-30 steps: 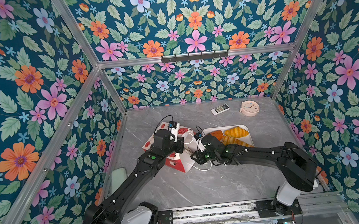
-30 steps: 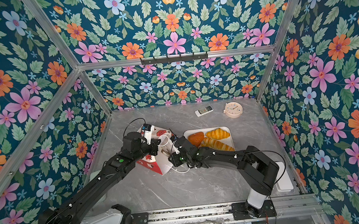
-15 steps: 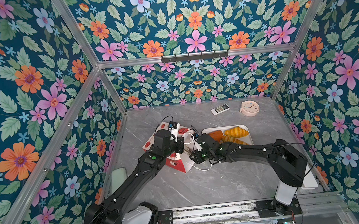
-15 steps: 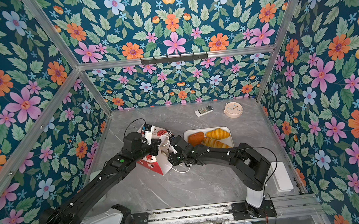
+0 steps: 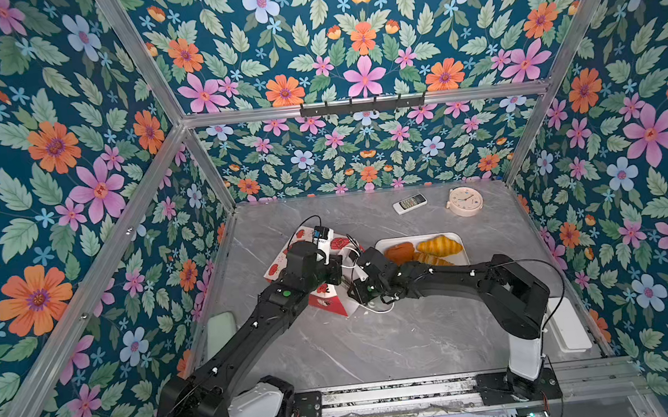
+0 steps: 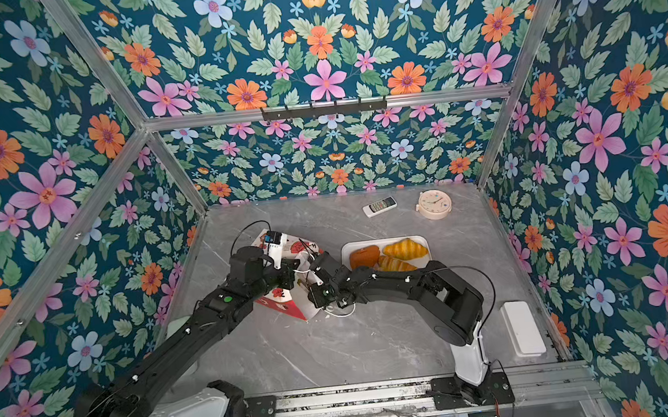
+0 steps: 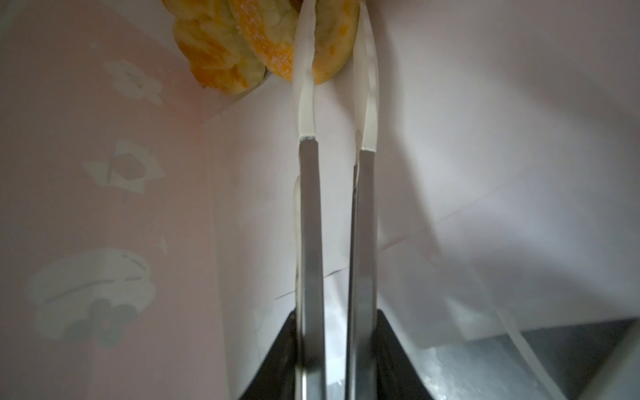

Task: Take the fake bread out of the paper bag
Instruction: 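Pinch the last ring bread in the bag with tongs while left gripper tilts bag, then lift the ring bread out of the bag with the tongs toward the tray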

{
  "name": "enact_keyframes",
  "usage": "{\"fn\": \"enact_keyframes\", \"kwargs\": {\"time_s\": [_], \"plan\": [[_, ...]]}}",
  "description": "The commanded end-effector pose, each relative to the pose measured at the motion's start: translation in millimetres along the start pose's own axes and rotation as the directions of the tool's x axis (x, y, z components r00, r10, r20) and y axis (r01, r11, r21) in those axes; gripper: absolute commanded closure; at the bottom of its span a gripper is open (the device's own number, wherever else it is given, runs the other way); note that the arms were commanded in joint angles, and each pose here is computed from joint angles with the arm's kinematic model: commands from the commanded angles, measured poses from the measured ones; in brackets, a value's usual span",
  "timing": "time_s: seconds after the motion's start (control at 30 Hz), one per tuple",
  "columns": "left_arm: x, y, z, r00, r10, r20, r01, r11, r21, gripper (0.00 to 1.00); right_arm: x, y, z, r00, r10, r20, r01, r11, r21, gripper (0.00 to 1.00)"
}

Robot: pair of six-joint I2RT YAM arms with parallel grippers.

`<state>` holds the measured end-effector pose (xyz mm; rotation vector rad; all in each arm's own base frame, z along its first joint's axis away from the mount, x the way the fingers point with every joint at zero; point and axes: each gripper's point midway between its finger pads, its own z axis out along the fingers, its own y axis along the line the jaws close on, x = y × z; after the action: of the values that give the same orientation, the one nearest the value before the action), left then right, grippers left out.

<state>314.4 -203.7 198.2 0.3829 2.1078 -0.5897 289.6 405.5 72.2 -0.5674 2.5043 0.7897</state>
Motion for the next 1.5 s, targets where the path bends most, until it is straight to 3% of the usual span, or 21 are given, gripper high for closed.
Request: {"fn": "enact_keyframes", "kwargs": {"time_s": [0.0, 0.67, 1.2, 1.47], "plan": [[-11, -5, -2, 0.999, 0.000, 0.045, -0.001, 1.000, 0.020, 1.00, -9, 6, -1, 0.999, 0.013, 0.032, -0.012, 1.000, -0.024, 0.72], [-19, 21, -1, 0.994, -0.023, 0.107, 0.036, 0.992, -0.119, 1.00, 27, -12, -66, 0.998, 0.001, -0.059, 0.004, 0.996, 0.086, 0.77], [-19, 45, 6, 0.988, -0.041, 0.147, 0.075, 0.969, -0.234, 1.00, 69, -33, -174, 0.990, -0.017, -0.137, 0.046, 0.976, 0.211, 0.77], [-15, 55, 6, 0.985, -0.061, 0.159, 0.101, 0.961, -0.257, 1.00, 75, -55, -228, 0.996, 0.001, -0.090, 0.029, 0.943, 0.331, 0.76]]}}
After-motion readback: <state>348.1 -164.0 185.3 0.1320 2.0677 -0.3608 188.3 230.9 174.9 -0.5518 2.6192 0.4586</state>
